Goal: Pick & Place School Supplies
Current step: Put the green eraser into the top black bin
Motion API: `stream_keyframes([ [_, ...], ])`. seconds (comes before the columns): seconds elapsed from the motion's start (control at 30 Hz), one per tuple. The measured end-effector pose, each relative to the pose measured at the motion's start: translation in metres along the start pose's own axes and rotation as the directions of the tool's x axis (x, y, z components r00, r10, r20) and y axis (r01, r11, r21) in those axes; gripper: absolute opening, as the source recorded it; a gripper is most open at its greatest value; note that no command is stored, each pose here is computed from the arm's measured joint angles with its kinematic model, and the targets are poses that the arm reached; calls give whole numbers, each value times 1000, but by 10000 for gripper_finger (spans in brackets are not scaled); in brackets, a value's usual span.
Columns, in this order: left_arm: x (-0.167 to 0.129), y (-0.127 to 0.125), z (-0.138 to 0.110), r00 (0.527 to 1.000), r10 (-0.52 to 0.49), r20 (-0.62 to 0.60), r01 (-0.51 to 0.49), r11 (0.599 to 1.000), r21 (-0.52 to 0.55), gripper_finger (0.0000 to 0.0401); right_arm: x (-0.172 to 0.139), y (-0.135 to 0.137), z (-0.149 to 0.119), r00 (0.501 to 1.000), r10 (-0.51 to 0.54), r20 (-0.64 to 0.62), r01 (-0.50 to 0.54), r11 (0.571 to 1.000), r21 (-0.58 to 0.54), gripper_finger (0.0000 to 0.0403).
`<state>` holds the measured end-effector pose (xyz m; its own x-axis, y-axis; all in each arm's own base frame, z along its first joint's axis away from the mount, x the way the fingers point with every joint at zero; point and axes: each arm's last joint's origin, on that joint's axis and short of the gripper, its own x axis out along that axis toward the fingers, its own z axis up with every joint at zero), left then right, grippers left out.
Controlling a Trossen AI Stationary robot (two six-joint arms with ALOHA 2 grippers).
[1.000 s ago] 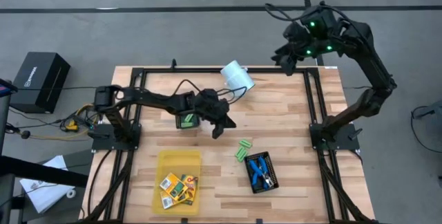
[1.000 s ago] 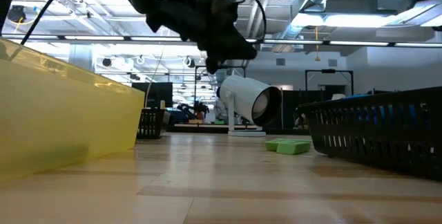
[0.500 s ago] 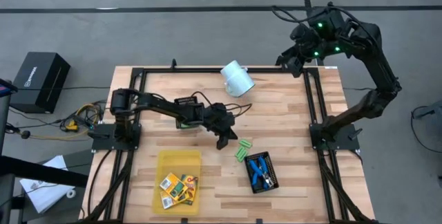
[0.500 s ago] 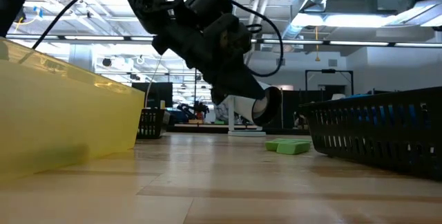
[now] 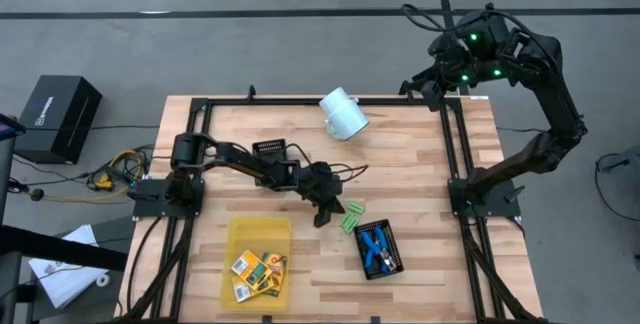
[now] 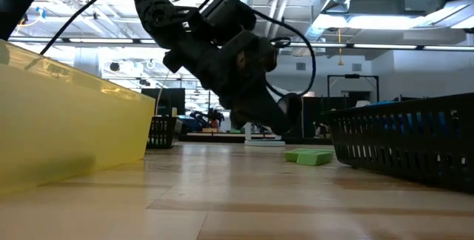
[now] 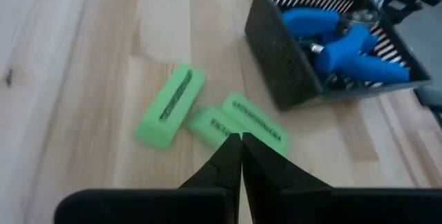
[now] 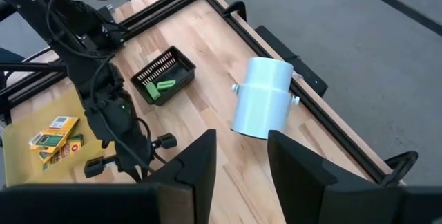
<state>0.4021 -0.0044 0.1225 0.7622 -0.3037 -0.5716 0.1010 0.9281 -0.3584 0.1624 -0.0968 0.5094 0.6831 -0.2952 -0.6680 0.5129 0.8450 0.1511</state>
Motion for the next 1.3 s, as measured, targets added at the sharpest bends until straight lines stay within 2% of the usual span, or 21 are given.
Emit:
stream_keyframes([
  [0.53, 8, 0, -5, 1000, -8, -2, 8, 1000, -14, 7, 0, 0, 0, 1000, -1, 1, 1, 1000, 18, 122],
  [0.77, 20, 2, -15, 1000, -14, -20, 14, 1000, -24, 7, 0, 0, 0, 1000, -1, 1, 1, 1000, 18, 122],
  [1.0, 26, -2, -3, 999, -34, 19, 34, 999, 1, 7, 0, 0, 0, 1000, -2, 0, 2, 1000, 18, 122],
  [1.3, 26, -1, -3, 1000, -25, 15, 25, 1000, -1, 7, 0, 0, 0, 1000, -2, 0, 2, 1000, 18, 122],
])
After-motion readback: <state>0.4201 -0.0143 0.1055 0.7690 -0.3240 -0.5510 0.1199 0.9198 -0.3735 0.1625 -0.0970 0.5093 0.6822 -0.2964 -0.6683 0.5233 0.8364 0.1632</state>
